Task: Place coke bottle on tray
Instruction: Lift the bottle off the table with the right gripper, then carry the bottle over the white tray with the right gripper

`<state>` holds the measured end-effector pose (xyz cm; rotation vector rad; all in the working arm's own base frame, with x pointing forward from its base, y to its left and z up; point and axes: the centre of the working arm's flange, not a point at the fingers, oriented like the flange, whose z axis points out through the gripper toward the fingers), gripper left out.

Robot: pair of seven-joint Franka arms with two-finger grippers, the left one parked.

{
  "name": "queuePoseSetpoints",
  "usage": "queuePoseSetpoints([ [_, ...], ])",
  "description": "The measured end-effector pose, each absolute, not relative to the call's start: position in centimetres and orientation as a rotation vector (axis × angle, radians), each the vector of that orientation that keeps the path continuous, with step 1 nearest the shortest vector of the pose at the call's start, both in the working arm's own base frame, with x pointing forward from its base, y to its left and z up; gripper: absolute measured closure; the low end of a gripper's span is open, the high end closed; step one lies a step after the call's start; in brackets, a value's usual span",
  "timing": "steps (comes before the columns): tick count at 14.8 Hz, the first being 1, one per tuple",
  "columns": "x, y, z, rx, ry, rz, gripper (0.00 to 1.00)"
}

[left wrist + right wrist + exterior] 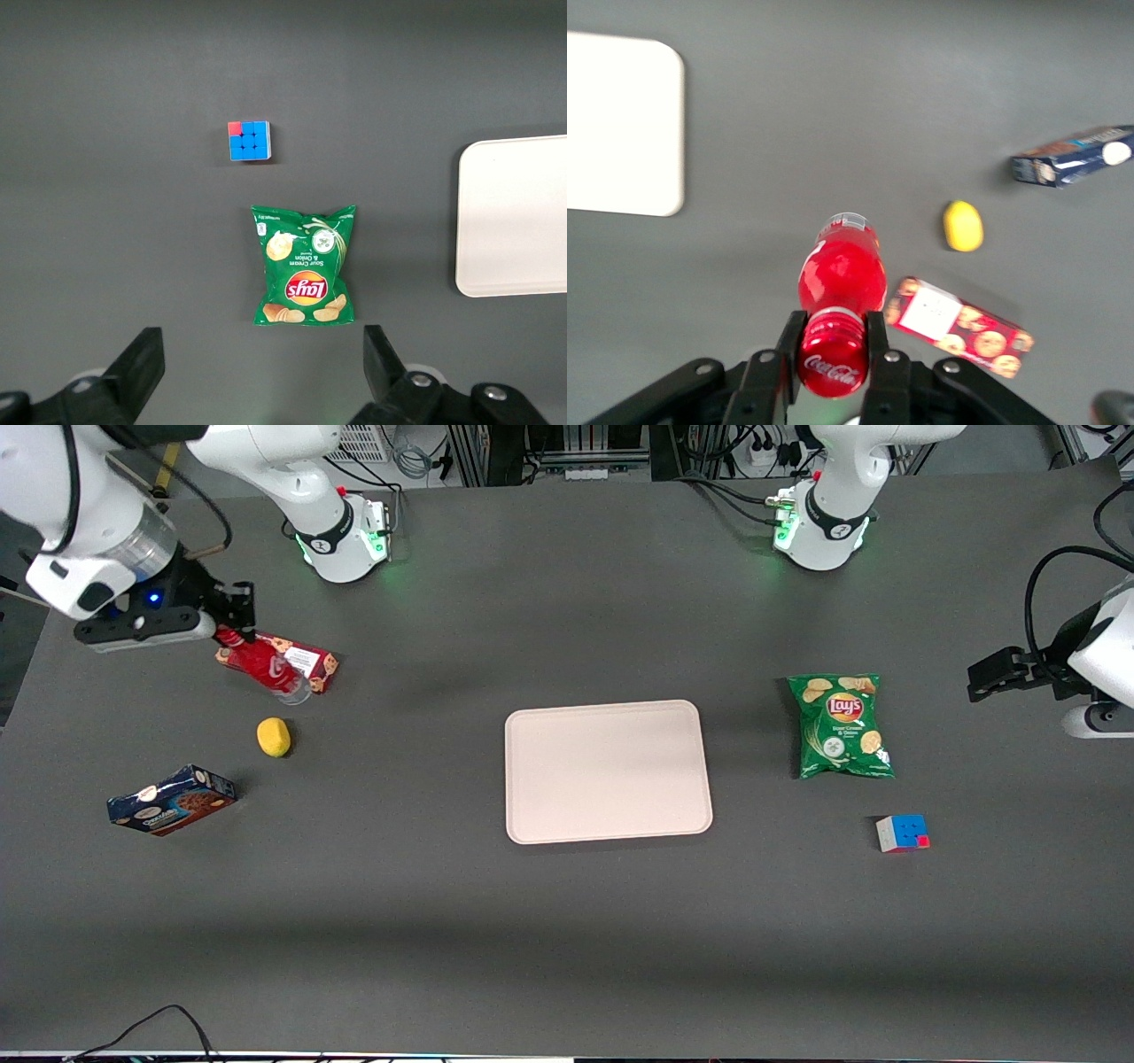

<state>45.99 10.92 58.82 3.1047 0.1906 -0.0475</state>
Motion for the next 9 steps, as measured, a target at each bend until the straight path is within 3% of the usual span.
queuePoseSetpoints([
  [4, 47.7, 22.0, 61.8, 3.146, 0.066, -0.014, 0.69],
  [9, 51.1, 34.0, 56.1, 3.163, -0.080, -0.146, 0.69],
])
